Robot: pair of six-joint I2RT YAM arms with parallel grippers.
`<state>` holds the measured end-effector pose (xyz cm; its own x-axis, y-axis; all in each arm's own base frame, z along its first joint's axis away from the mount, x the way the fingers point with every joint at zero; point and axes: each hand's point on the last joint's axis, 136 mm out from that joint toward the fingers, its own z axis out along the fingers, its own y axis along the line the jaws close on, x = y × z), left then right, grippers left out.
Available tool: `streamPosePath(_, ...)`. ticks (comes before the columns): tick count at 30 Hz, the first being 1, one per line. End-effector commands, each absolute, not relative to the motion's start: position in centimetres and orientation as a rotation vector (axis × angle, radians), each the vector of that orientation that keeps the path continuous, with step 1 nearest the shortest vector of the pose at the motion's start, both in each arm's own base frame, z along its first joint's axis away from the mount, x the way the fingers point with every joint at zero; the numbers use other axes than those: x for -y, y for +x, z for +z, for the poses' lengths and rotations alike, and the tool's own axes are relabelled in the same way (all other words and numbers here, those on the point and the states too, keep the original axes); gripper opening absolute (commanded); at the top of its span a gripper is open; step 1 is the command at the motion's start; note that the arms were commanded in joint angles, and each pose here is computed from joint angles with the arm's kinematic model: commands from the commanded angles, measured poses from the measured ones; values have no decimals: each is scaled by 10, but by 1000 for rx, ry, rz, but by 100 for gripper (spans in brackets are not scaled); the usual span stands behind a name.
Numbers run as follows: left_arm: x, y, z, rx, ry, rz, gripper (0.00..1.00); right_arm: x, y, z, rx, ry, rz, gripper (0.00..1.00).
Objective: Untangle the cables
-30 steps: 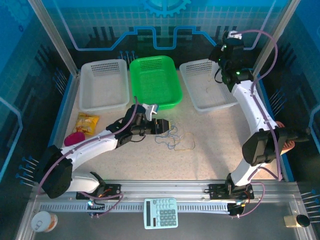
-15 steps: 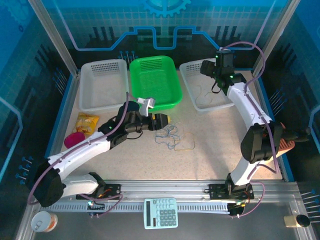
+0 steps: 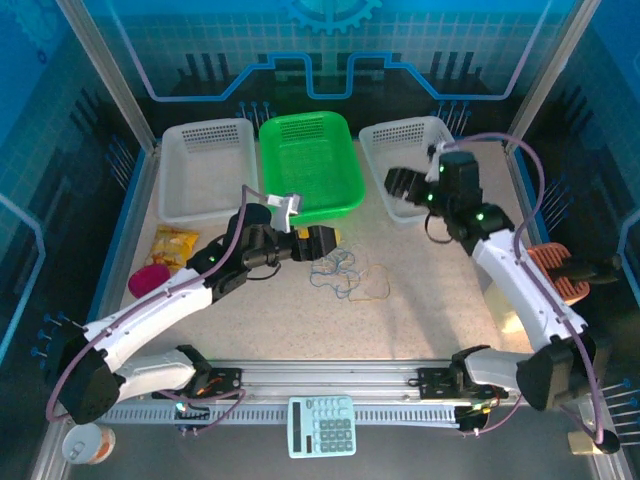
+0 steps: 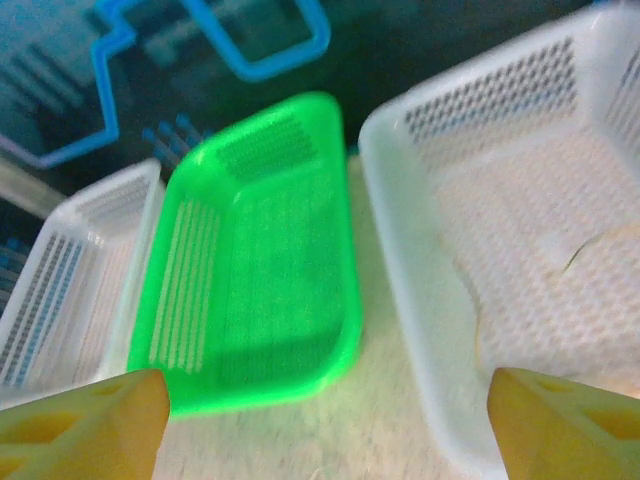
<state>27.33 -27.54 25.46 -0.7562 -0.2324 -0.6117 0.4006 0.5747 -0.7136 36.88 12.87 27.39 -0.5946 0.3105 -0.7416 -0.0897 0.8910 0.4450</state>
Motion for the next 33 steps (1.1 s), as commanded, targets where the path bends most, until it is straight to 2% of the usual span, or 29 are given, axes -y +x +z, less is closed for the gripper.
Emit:
streamPosePath(1,270,268,241,-2148,108,-1167,99,-143,333,233,-2255,139,603,83)
streamPosePath(6,257,269,223,-2226,22,-1088,99,-155,282,165,-2424,59,576,82)
streamPosePath(12,248,269,208,-2283,-74,-1043,99,-172,238,110,-2552,35,624,71)
streamPosePath(19,253,269,211,-2291,-88,-1083,99,-186,208,87,-2624,-142,533,63)
streamPosePath(33,256,270,208,-2305,-108,-1102,99,-190,191,69,-2699,-450,333,67)
